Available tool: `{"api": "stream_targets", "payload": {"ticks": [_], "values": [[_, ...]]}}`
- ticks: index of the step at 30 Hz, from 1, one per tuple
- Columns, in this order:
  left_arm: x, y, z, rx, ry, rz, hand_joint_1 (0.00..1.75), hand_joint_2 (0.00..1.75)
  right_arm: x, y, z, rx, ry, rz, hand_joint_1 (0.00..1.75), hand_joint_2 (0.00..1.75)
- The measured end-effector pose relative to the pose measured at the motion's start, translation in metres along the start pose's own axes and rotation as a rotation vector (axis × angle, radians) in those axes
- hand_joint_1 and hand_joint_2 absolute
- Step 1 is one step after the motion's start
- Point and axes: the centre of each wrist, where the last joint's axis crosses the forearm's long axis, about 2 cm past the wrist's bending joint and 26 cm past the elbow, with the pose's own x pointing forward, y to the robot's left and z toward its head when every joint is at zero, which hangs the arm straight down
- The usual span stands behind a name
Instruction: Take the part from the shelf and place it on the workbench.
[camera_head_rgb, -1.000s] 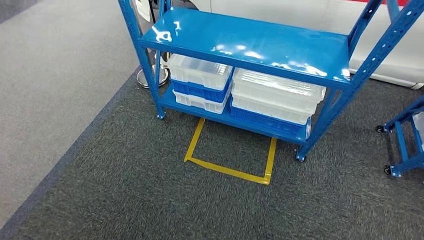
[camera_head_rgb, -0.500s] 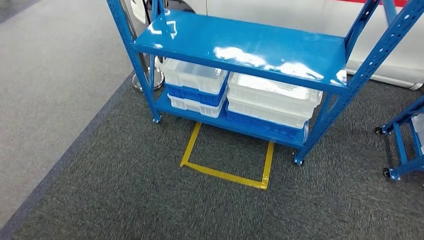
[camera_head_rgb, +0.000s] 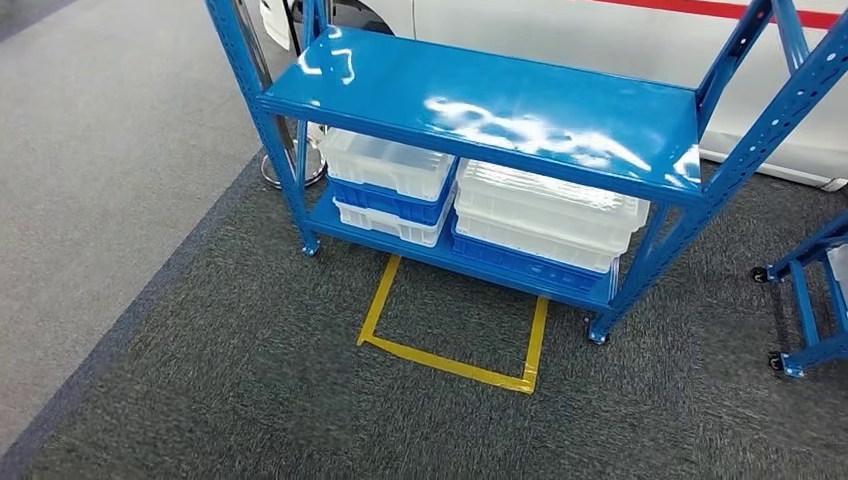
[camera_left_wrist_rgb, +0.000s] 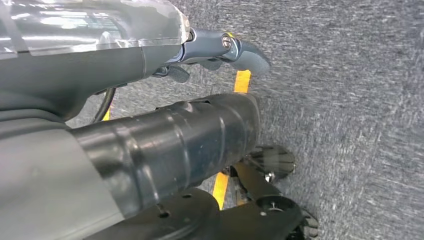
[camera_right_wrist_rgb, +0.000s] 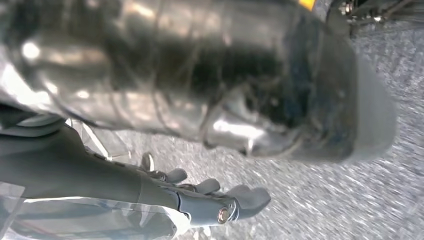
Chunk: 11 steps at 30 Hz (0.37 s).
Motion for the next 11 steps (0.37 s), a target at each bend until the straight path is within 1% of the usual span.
{"api": "stream_targets", "payload": {"ticks": [5, 11], "values": [[0.0021, 0.0, -0.0009, 0.001, -0.004, 0.004, 0.0, 0.0, -0.0005, -0.0002, 0.0, -0.001, 0.001, 0.001, 0.0, 0.0], [-0.0019, 0.0, 0.0008, 0.001, 0.004, 0.005, 0.0, 0.0, -0.0008, -0.0004, -0.0001, -0.001, 0.002, 0.001, 0.0, 0.0]]}}
